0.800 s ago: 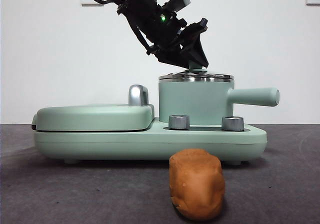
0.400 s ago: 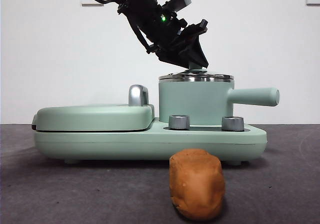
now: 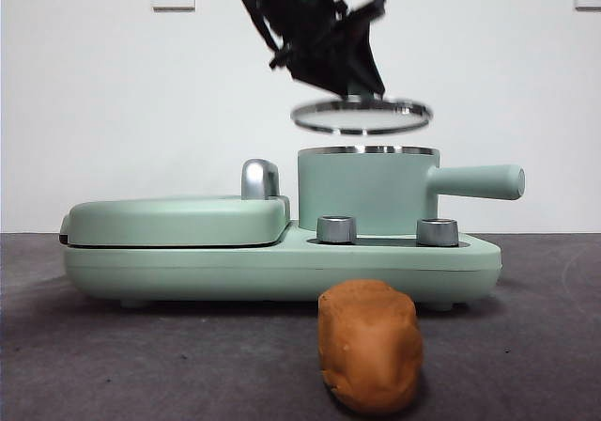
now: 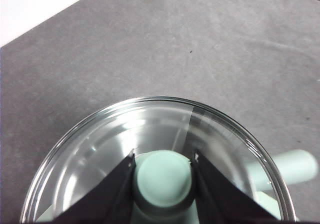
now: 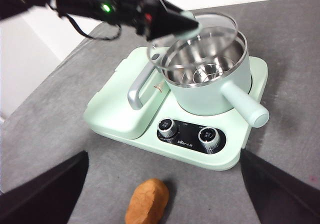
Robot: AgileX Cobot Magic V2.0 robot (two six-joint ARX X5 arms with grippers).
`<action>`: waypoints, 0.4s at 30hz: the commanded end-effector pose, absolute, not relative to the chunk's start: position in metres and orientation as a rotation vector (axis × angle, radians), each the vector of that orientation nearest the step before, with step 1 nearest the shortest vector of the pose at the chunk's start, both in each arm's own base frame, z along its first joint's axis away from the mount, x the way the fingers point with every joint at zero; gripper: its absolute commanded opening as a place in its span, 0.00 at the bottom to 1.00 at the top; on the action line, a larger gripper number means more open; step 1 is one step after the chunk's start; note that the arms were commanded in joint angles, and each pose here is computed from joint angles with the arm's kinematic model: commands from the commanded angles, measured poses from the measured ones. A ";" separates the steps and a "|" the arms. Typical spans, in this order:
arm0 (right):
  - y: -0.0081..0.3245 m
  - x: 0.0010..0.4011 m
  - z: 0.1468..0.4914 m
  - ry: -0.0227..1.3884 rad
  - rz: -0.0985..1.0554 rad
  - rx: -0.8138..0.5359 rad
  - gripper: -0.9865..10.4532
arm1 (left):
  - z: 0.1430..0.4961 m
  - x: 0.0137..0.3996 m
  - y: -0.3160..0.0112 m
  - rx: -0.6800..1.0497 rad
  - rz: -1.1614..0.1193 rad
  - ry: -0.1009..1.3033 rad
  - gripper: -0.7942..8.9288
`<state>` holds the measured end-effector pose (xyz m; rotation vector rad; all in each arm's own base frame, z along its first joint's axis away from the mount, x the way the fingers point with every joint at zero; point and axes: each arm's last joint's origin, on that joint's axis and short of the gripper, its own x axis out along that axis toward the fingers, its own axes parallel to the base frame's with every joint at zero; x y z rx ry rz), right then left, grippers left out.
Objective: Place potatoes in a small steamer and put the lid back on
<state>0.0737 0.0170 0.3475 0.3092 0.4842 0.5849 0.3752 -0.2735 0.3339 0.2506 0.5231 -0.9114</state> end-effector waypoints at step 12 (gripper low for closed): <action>0.025 0.099 0.357 0.700 0.604 0.380 0.51 | 0.399 0.356 -0.238 0.283 -0.889 0.457 0.10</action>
